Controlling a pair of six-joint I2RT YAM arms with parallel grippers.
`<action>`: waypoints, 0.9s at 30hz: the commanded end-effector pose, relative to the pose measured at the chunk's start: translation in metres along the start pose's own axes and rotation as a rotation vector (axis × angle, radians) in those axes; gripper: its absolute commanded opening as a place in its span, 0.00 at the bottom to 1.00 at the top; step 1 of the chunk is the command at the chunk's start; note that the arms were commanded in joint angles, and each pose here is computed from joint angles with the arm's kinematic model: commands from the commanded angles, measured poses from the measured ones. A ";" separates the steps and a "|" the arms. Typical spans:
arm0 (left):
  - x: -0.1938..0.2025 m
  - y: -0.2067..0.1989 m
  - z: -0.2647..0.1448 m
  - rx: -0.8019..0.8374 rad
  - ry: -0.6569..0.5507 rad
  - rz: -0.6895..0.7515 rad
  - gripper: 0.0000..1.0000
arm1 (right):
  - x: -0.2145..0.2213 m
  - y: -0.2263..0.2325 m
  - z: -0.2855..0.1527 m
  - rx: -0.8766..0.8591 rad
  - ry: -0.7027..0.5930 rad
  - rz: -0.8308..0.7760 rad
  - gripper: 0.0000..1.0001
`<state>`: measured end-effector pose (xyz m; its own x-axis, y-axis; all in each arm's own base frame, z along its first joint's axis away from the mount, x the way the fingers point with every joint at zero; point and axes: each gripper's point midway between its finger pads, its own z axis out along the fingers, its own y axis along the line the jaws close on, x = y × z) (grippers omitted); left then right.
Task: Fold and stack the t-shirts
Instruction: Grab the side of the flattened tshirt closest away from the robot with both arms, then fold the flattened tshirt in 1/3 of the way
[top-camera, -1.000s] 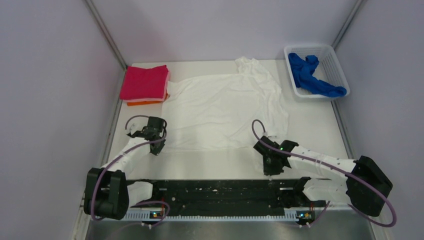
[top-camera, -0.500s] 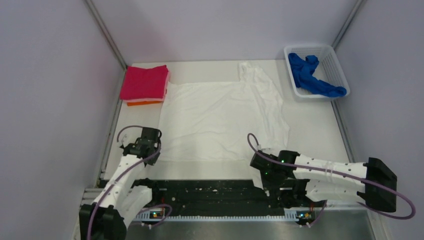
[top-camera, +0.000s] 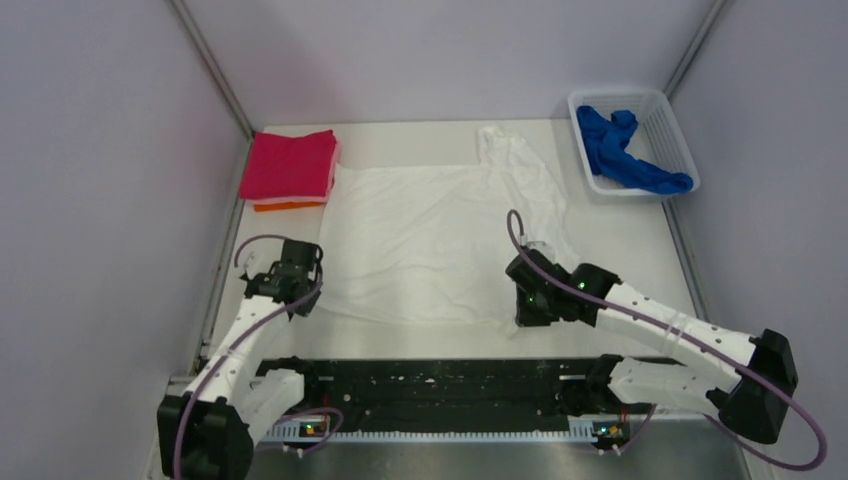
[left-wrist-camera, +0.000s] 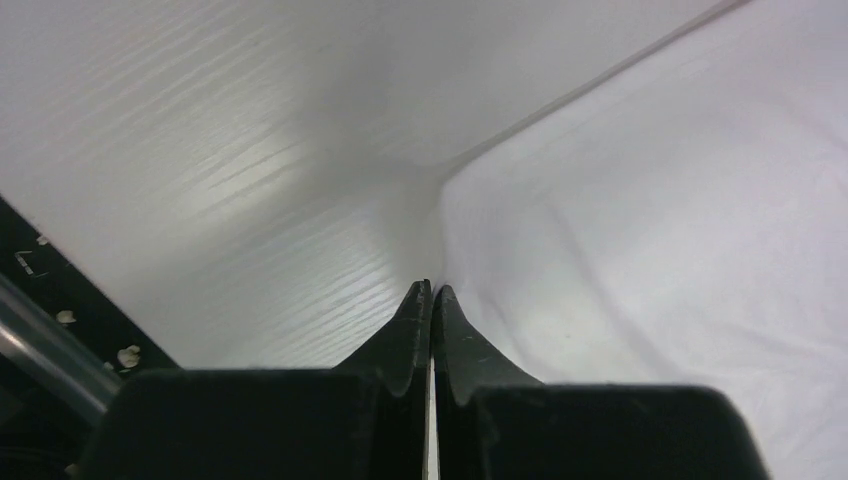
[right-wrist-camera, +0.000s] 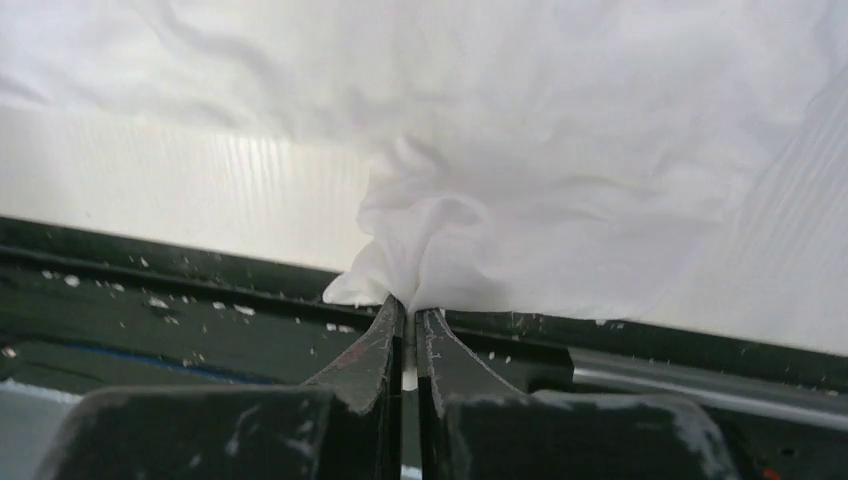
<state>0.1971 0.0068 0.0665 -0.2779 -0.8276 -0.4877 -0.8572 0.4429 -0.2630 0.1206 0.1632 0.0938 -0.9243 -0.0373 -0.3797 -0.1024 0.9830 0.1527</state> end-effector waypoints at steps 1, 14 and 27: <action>-0.024 -0.051 -0.002 0.083 -0.040 -0.018 0.00 | -0.074 0.011 -0.007 -0.055 -0.179 -0.065 0.00; -0.060 -0.101 0.015 0.084 -0.066 -0.046 0.00 | -0.187 -0.015 -0.004 0.002 -0.392 -0.001 0.00; -0.073 -0.120 0.036 0.038 -0.080 0.011 0.00 | -0.244 -0.034 0.001 0.047 -0.467 -0.017 0.00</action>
<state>0.3111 0.0179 0.0837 -0.2801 -0.8184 -0.5017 -0.8570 0.4487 -0.2535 0.3198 0.1379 0.1583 -0.7204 0.0337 -0.6928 -0.0640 0.9913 0.1148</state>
